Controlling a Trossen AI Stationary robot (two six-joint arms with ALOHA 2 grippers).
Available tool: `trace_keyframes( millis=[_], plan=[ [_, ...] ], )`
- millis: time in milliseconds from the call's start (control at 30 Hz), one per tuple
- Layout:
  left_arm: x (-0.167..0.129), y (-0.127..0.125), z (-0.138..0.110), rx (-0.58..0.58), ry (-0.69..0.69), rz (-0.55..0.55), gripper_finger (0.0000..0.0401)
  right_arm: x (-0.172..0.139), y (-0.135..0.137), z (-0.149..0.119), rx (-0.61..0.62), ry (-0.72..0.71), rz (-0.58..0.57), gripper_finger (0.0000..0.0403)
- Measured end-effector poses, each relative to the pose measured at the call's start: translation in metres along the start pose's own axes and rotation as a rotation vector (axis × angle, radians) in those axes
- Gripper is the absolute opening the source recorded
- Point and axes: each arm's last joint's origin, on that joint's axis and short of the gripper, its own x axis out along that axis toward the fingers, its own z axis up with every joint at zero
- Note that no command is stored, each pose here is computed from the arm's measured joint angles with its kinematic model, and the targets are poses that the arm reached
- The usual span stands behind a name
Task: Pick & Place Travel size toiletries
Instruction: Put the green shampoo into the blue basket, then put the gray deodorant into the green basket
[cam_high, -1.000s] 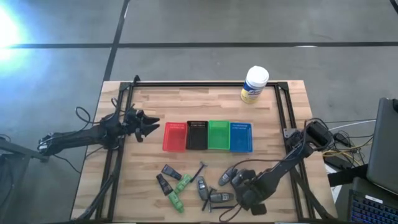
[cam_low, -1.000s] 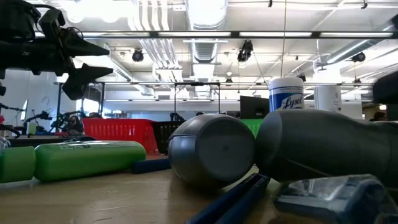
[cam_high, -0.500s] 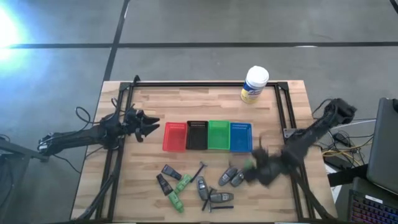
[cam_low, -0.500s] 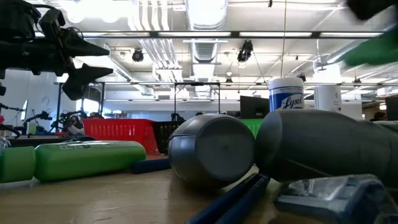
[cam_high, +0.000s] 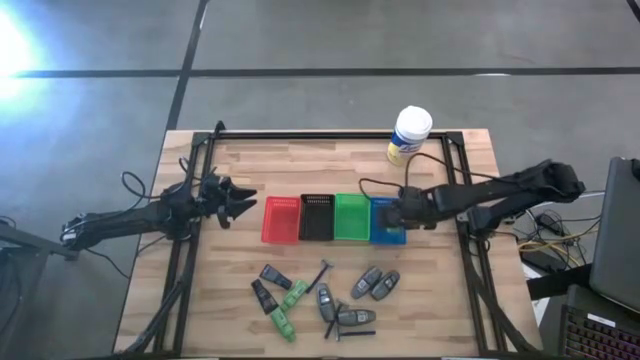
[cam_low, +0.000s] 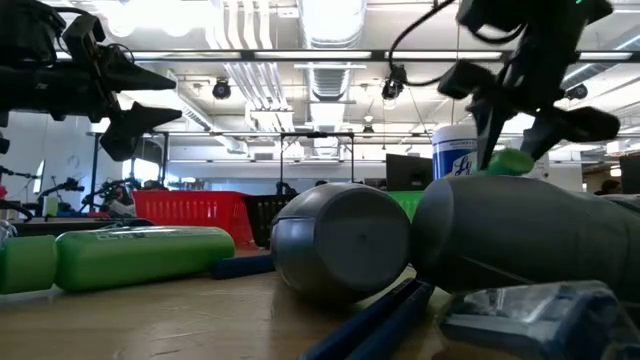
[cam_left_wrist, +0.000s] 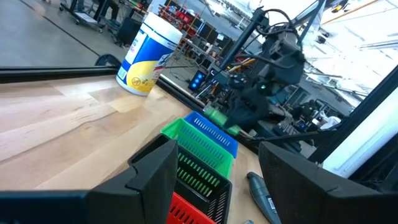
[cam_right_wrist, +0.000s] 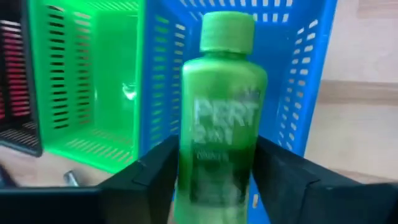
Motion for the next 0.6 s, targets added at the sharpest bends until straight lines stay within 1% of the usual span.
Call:
trace_keyframes(
  millis=[100,233,300,367,433,533,567,600],
  plan=[
    [0.000,0.000,0.000,0.000,0.000,0.000,0.0229,0.003,0.003,0.000,-0.034,0.020,-0.021,0.0234],
    [0.000,0.000,0.000,0.000,0.000,0.000,0.0229,-0.007,0.013,-0.009,-0.101,0.039,0.029,0.0283],
    [0.000,0.000,0.000,0.000,0.000,0.000,0.0229,-0.019,0.021,-0.019,-0.197,0.054,0.079,0.0302],
    [0.000,0.000,0.000,0.000,0.001,0.001,0.0229,-0.033,0.031,-0.035,-0.327,0.079,0.143,0.0315],
    [0.000,0.000,0.000,0.000,0.001,0.000,0.0229,-0.042,0.036,-0.054,-0.449,0.113,0.168,0.0322],
    [0.000,0.000,0.000,0.000,0.001,0.001,0.0229,-0.040,0.037,-0.080,-0.556,0.212,0.090,0.0322],
    [0.000,0.000,0.000,0.000,0.001,0.001,0.0229,-0.037,0.036,-0.089,-0.618,0.246,0.064,0.0319],
    [0.000,0.000,0.000,0.000,0.001,0.001,0.0229,-0.034,0.037,-0.100,-0.712,0.272,0.057,0.0316]
  ],
)
